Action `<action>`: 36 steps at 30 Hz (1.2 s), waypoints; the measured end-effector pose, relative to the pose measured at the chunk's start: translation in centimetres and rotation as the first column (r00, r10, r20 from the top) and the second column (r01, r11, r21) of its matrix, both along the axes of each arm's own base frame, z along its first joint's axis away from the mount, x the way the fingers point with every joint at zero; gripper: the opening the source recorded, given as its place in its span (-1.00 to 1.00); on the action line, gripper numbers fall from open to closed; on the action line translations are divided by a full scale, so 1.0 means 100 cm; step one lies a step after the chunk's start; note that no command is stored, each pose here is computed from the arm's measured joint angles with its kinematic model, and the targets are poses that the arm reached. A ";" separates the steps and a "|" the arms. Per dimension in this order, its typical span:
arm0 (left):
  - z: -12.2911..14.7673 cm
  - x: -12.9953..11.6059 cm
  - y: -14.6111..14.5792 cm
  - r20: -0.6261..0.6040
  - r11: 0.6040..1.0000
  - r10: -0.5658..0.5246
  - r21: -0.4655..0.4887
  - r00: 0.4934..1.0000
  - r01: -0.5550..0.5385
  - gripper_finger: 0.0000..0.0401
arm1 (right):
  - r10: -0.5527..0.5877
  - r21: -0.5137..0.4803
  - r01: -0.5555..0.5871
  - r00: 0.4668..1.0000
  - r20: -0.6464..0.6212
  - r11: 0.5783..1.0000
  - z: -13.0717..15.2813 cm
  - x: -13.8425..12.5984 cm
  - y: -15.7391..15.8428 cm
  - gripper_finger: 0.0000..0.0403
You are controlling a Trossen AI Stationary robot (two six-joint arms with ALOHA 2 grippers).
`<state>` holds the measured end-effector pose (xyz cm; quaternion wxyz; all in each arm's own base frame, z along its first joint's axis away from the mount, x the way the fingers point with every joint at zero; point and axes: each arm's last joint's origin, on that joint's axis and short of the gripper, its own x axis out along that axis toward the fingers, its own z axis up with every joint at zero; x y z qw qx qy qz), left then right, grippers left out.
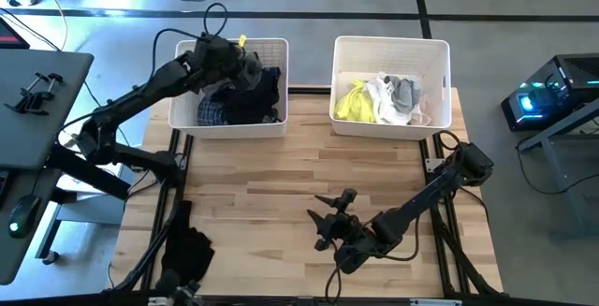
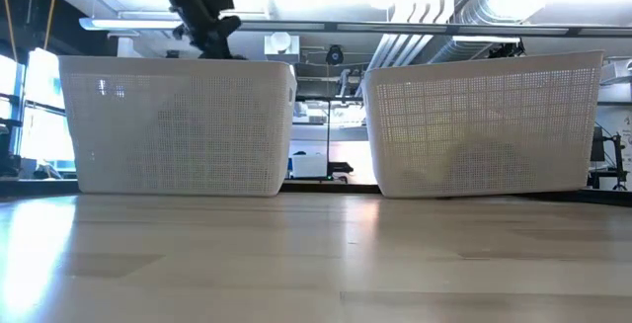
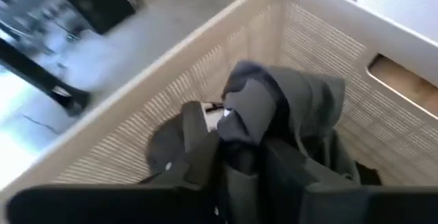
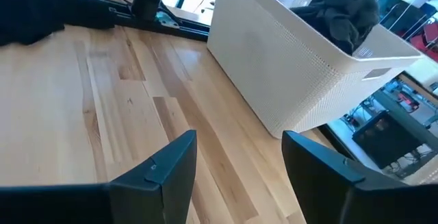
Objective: Sort clothes
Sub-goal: Put the gray boxer shorts into the left white bin
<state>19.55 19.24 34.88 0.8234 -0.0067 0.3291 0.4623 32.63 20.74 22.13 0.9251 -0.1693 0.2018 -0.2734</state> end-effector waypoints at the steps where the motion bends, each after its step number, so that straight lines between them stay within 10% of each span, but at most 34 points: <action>1: -0.002 -0.001 0.002 0.008 1.000 -0.001 -0.022 1.000 0.001 -0.52 | 0.003 0.009 -0.003 1.000 -0.003 1.000 -0.001 0.000 0.000 0.01; 13: 0.039 -0.029 -0.016 -0.002 0.994 0.080 -0.074 0.997 -0.080 -0.19 | -0.007 0.057 0.009 1.000 -0.026 0.998 -0.006 -0.004 -0.002 0.01; 21: 0.061 -0.035 -0.059 0.036 0.984 -0.074 -0.157 0.997 0.079 -0.24 | -0.009 0.043 0.010 0.999 -0.043 0.999 -0.007 -0.005 -0.003 0.01; 30: 0.034 -0.007 -0.054 -0.020 0.979 0.123 0.166 0.992 -0.118 -0.42 | -0.032 0.036 0.035 0.997 -0.068 0.999 -0.016 0.003 -0.011 0.01; 36: -0.034 0.020 -0.005 -0.093 0.997 0.015 -0.078 0.996 -0.023 -0.64 | -0.019 0.075 0.025 0.997 -0.073 0.997 -0.017 0.005 -0.012 0.01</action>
